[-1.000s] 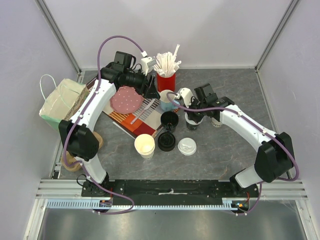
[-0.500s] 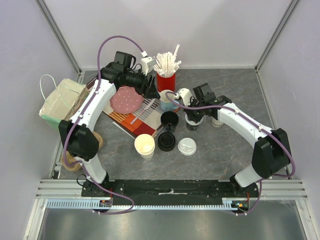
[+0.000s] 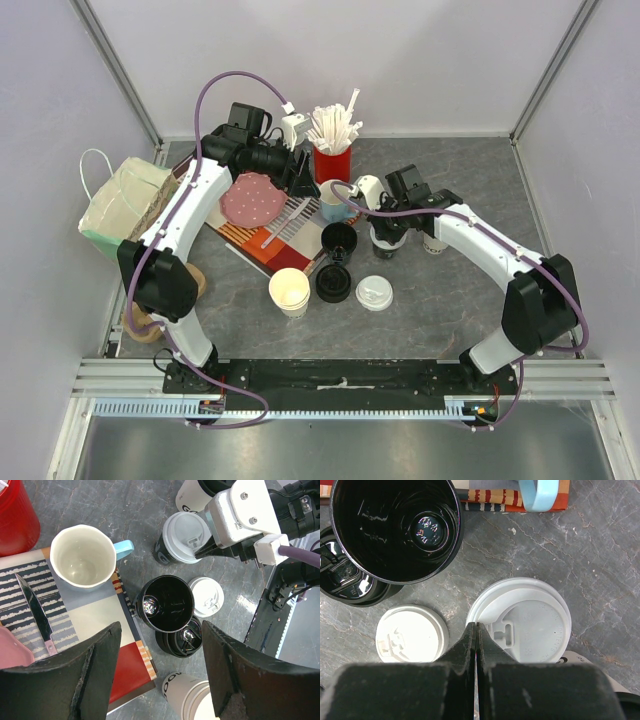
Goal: Pack the takeout coffee
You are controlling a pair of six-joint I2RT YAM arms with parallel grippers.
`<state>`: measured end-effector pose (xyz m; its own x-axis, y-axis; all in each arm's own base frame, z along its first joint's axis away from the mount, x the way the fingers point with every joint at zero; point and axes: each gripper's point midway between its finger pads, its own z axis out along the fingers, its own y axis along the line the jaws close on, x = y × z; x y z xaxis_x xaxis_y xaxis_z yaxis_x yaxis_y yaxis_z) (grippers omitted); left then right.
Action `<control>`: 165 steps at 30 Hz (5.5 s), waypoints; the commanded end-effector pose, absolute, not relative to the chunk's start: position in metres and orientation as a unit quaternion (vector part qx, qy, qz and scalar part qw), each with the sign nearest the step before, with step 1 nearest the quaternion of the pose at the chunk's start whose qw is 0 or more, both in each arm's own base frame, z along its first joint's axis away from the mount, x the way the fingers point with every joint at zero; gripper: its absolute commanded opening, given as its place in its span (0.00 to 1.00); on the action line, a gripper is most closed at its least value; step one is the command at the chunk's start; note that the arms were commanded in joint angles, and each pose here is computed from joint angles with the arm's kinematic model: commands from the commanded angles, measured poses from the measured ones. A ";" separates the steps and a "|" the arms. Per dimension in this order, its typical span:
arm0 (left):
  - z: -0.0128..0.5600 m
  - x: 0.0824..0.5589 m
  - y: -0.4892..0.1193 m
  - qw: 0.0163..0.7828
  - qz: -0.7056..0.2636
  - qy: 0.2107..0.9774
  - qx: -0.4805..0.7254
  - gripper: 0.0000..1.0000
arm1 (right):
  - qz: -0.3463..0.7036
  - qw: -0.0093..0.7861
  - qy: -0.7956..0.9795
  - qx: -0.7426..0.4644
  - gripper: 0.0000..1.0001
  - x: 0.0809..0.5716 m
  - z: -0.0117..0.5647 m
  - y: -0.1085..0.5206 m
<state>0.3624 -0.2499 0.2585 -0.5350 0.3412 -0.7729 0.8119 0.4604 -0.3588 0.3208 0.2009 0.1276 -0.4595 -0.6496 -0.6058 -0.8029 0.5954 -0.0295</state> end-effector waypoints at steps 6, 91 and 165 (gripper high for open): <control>0.271 0.362 -0.253 0.327 -0.386 0.778 0.372 0.72 | 0.135 0.312 0.839 -0.425 0.00 0.331 0.145 0.204; 0.279 0.359 -0.252 0.336 -0.384 0.772 0.378 0.72 | 0.142 0.317 0.842 -0.413 0.49 0.327 0.159 0.201; 0.141 0.368 -0.414 0.174 -0.417 0.843 0.291 0.44 | 0.112 0.413 0.816 -0.389 0.35 0.326 0.144 0.178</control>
